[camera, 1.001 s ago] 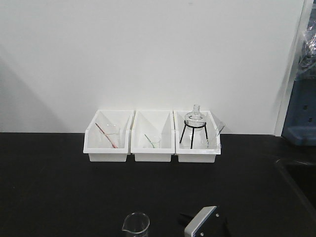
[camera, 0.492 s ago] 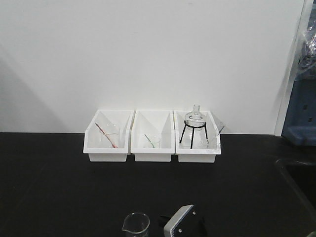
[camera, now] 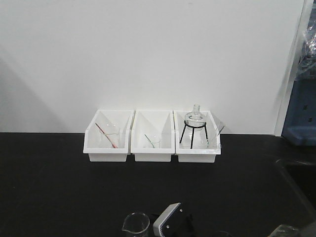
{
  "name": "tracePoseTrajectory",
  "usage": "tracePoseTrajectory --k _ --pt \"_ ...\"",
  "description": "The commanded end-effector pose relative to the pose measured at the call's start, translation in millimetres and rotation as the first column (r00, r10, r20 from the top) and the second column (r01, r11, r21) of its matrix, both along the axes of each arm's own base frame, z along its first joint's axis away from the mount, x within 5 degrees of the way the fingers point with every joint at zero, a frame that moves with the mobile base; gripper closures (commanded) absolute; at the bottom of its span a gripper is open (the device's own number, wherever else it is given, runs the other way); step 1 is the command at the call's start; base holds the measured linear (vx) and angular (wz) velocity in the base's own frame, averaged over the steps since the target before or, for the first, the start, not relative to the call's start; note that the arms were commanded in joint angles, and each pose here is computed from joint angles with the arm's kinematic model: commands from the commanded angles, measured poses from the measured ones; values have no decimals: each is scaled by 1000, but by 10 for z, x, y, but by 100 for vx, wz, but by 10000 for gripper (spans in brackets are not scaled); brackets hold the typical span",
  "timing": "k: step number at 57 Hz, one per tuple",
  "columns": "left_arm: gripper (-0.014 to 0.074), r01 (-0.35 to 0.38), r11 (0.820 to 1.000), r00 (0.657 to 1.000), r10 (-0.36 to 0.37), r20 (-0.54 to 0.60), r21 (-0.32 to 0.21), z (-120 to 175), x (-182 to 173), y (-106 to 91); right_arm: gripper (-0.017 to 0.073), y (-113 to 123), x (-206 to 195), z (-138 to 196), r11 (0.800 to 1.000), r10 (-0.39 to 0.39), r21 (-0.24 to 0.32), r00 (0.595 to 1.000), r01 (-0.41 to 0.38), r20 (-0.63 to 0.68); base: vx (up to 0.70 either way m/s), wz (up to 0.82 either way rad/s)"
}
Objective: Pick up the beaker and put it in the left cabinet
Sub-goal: 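Lower the right gripper around the clear glass beaker and close it, then lift the held beaker with the right gripper off the bench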
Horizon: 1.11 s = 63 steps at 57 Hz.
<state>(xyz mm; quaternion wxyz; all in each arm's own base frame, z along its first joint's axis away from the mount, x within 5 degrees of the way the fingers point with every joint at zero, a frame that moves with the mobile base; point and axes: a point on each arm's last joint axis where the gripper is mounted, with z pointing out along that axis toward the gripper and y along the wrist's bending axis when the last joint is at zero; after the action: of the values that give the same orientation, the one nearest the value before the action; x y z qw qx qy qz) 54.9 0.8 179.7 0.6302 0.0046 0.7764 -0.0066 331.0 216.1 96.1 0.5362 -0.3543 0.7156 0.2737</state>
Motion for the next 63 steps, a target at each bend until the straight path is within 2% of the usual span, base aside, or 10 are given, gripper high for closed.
tracePoseTrajectory --k 1,7,8,20,26,34,40,50,56,63 --pt "590 22 1000 994 -21 108 -10 115 -3 -17 -9 102 81 340 992 16 122 994 -29 105 0 0" --pt "590 22 1000 994 -21 108 -10 115 -3 -17 -9 195 104 341 989 31 141 994 -45 103 0 0" --pt "590 22 1000 994 -21 108 -10 115 -3 -17 -9 338 107 332 987 56 144 992 -72 113 0 0" --pt "590 22 1000 994 -21 108 -10 115 -3 -17 -3 376 99 266 988 56 140 994 -69 98 0 0" --pt "590 22 1000 994 -21 108 -10 115 -3 -17 31 373 98 258 989 55 135 994 -67 94 0 0" --pt "590 22 1000 994 -21 108 -10 115 -3 -17 147 374 97 260 988 55 137 994 -68 95 0 0" --pt "590 22 1000 994 -21 108 -10 115 -3 -17 283 372 92 273 988 56 141 994 -69 95 0 0" --pt "590 22 1000 994 -21 108 -10 115 -3 -17 491 363 88 537 986 49 152 989 -70 140 0 0" --pt "590 22 1000 994 -21 108 -10 115 -3 -17 570 337 77 780 988 30 148 987 -54 159 0 0" --pt "590 22 1000 994 -21 108 -10 115 -3 -17 571 273 42 1115 985 -19 174 994 1 106 0 0"
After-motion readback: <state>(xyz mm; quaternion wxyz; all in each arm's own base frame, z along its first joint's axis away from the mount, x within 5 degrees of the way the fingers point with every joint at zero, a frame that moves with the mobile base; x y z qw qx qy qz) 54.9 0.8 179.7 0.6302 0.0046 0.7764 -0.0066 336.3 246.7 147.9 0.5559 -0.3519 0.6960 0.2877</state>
